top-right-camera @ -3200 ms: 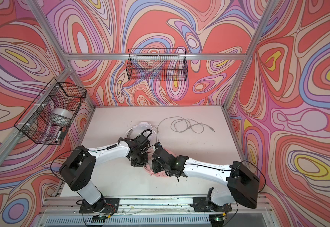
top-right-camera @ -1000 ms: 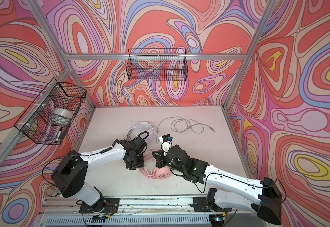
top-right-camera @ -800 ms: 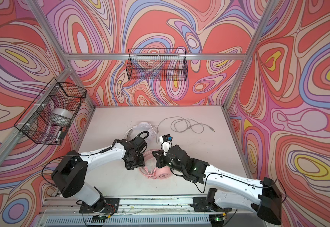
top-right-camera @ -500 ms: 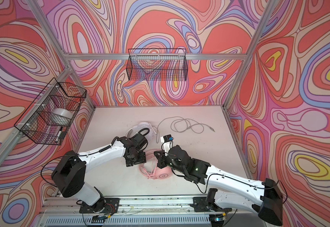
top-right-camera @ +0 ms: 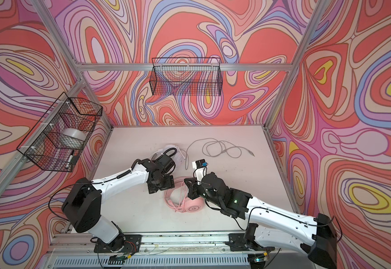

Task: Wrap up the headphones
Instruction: 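Release the plug and lift the right gripper away from the pink headset, then move the left gripper to the white headset band while the right gripper rises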

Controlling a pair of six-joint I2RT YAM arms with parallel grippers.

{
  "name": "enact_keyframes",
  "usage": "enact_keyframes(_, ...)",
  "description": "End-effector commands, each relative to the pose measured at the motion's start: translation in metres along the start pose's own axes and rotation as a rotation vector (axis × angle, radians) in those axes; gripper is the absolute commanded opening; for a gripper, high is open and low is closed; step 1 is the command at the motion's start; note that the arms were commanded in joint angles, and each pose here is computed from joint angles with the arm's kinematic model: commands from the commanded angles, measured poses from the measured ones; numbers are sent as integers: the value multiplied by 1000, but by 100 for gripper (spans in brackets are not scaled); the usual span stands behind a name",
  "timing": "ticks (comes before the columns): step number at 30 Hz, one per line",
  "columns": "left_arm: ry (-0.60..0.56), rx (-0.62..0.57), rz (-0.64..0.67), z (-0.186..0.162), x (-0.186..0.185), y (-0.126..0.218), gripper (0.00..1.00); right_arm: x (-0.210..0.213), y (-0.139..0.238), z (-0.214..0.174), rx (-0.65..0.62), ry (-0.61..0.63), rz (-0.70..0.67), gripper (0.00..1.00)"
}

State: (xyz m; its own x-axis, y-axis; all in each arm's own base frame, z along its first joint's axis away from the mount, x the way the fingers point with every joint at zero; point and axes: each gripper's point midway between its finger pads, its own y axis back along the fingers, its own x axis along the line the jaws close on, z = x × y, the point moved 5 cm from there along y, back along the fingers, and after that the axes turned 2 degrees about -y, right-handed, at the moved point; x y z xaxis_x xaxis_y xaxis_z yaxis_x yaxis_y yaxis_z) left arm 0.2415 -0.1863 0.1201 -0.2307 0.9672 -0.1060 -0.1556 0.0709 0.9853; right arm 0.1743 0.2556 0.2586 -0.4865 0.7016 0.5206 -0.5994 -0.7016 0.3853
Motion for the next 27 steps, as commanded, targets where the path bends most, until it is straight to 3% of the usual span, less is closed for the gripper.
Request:
enact_keyframes(1,24,-64,-53,10,-2,25,86,-4,6,2,-10,18,-22,0)
enact_keyframes(4,14,-64,-82,6,5,37,84,-6,9,2,-5,32,-40,0)
enact_keyframes(10,-23,-13,-108,-16,25,48,63,-15,21,4,-24,49,-85,0)
enact_keyframes(14,31,-52,-100,-11,47,50,54,-24,36,9,-53,63,-150,0)
enact_keyframes(22,106,-103,-122,46,66,55,74,-45,74,21,-87,86,-313,6)
enact_keyframes(27,116,-76,-126,78,61,36,84,-59,94,27,-117,63,-414,23)
